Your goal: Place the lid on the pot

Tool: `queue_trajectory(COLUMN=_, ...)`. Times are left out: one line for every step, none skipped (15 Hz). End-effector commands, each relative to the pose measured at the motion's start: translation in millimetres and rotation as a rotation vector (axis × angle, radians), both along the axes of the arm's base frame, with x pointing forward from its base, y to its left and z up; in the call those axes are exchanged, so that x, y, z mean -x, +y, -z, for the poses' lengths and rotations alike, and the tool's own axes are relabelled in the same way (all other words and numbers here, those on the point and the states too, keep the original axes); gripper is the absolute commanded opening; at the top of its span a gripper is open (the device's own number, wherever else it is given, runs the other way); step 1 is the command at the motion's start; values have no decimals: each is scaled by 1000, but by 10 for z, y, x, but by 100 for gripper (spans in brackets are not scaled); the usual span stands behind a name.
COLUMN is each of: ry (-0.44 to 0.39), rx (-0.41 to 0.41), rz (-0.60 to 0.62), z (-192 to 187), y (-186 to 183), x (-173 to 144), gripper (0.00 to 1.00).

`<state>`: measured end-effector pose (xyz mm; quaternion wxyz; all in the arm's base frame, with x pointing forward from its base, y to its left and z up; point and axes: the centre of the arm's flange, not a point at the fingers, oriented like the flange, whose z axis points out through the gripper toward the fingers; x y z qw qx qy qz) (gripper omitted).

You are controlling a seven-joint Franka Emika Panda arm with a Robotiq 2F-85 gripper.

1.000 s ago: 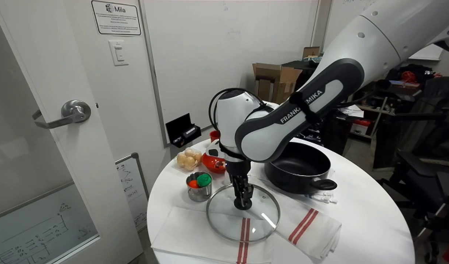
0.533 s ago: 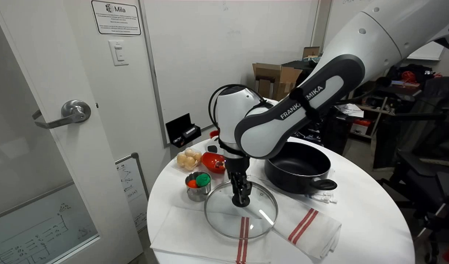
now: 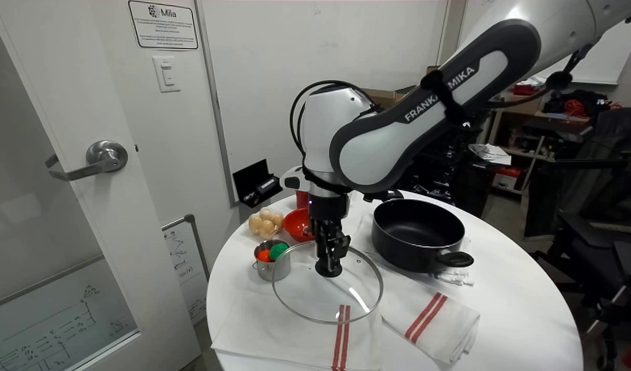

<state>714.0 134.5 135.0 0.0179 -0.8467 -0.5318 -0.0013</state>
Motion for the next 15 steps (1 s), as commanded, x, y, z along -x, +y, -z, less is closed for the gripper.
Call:
queue_trajectory(ry=-3, rx=-42, rz=-41, z=-452, y=-21, x=280, gripper=25)
queue_trajectory(ry=-5, rx=-47, rz=-47, z=-530, y=-17, x=316, gripper=25)
queue_trajectory(ry=-2, rx=-45, rz=-49, z=-609, y=-25, x=348, gripper=25)
queue_trajectory(ry=-4, rx=-44, rz=-46, z=-693, y=-49, x=374, gripper=25)
queue_trajectory(ry=-2, rx=-42, rz=-40, z=-760, y=-78, x=389, gripper=25)
queue_trajectory(ry=0, rx=-30, rz=-30, z=-826, y=-128, x=396, gripper=25)
queue_trajectory(ry=-1, rx=-28, rz=-22, z=-887, y=-173, x=407, gripper=25)
queue_trajectory(ry=-3, rx=-25, rz=-8, z=-953, y=-237, x=415, gripper=25)
queue_trajectory(ry=-8, rx=-17, rz=8, z=-1012, y=-302, x=422, gripper=25)
queue_trajectory(ry=-11, rx=-20, rz=24, z=-1076, y=-380, x=433, gripper=25)
queue_trajectory(ry=-14, rx=-18, rz=39, z=-1129, y=-452, x=439, gripper=25)
queue_trajectory(ry=-17, rx=-18, rz=60, z=-1186, y=-542, x=445, gripper=25)
queue_trajectory(ry=-18, rx=-19, rz=83, z=-1230, y=-620, x=450, gripper=25)
queue_trajectory(ry=-16, rx=-21, rz=109, z=-1273, y=-726, x=457, gripper=25)
queue_trajectory(ry=-16, rx=-19, rz=139, z=-1306, y=-826, x=465, gripper=25)
